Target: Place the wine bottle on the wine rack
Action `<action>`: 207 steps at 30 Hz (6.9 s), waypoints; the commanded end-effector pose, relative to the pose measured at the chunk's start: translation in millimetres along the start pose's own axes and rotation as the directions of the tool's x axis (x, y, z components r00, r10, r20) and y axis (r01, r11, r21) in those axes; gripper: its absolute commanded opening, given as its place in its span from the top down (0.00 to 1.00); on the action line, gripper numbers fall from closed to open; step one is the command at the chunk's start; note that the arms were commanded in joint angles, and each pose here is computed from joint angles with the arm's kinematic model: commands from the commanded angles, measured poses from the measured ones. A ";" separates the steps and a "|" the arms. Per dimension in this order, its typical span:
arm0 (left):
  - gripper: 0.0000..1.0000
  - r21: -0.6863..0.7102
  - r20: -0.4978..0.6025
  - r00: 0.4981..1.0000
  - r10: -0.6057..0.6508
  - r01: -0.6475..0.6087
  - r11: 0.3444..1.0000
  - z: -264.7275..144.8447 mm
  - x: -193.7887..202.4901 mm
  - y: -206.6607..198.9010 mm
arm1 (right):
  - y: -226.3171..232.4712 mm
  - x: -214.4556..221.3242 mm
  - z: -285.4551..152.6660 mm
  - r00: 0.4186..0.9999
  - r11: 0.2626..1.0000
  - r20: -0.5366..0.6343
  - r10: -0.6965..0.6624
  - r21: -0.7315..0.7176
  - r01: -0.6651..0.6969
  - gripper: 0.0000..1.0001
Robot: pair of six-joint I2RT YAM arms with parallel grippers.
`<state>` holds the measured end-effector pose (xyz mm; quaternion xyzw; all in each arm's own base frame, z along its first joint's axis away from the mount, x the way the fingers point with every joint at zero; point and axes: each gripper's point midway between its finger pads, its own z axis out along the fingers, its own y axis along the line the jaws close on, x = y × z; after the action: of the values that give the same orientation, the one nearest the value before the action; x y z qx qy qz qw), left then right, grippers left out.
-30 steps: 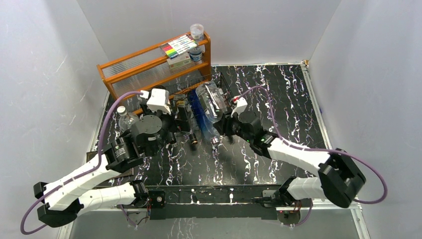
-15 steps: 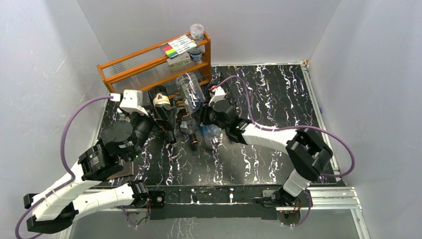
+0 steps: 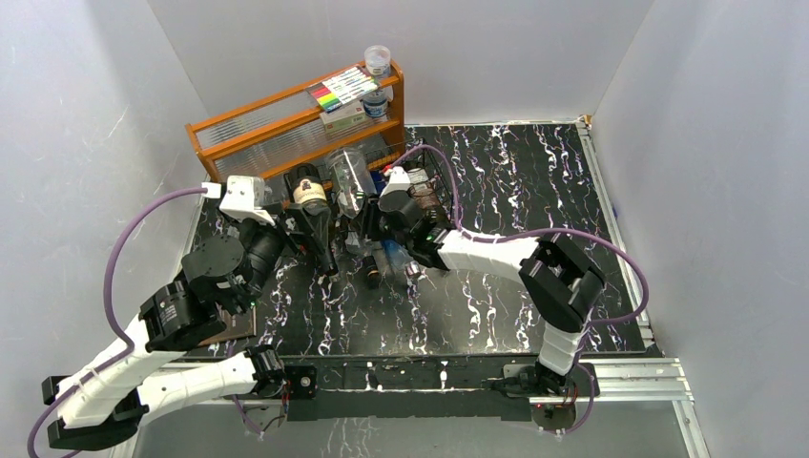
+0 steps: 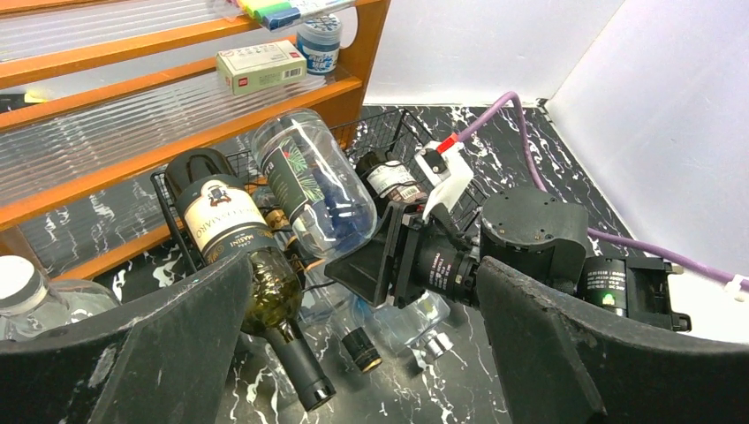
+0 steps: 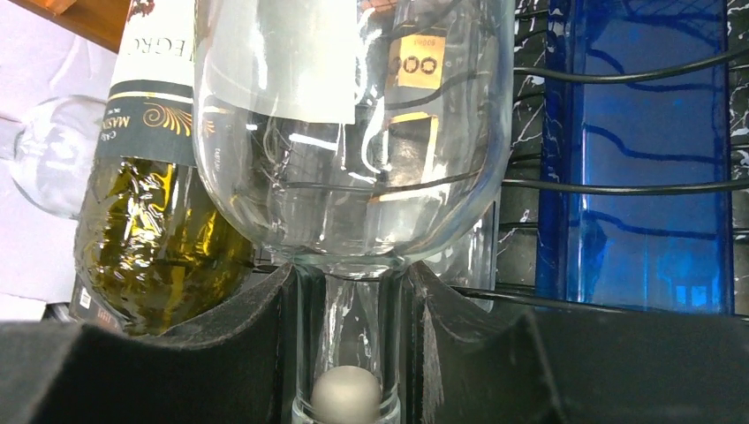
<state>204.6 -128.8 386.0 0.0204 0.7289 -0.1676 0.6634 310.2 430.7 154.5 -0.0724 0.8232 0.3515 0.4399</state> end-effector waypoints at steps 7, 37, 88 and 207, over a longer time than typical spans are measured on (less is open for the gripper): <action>0.02 -0.023 0.014 1.000 0.016 -0.016 1.000 -3.8 -9.7 6.9 | 58.5 -82.0 1.9 0.983 0.993 0.164 0.087 -0.091 -0.073 0.41; 0.02 -0.013 -0.297 0.893 0.339 -0.358 0.934 57.7 78.3 -10.8 | -43.2 -98.1 -158.8 0.977 0.960 0.211 0.040 0.263 -0.096 0.17; 0.77 -0.776 -0.362 0.901 -0.239 -0.149 0.613 54.1 126.6 256.2 | -62.4 -78.9 -188.0 0.971 0.963 0.224 0.083 0.232 -0.136 0.19; 0.06 -0.151 -0.343 0.929 -0.141 0.093 0.984 115.3 63.3 44.1 | 20.6 -24.2 -232.8 0.805 0.906 -0.431 -0.408 -0.079 0.417 0.16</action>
<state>328.1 -158.3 296.0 0.0026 0.8479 -0.1536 0.5073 139.8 305.2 279.5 -0.3352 0.8434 0.3188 0.2732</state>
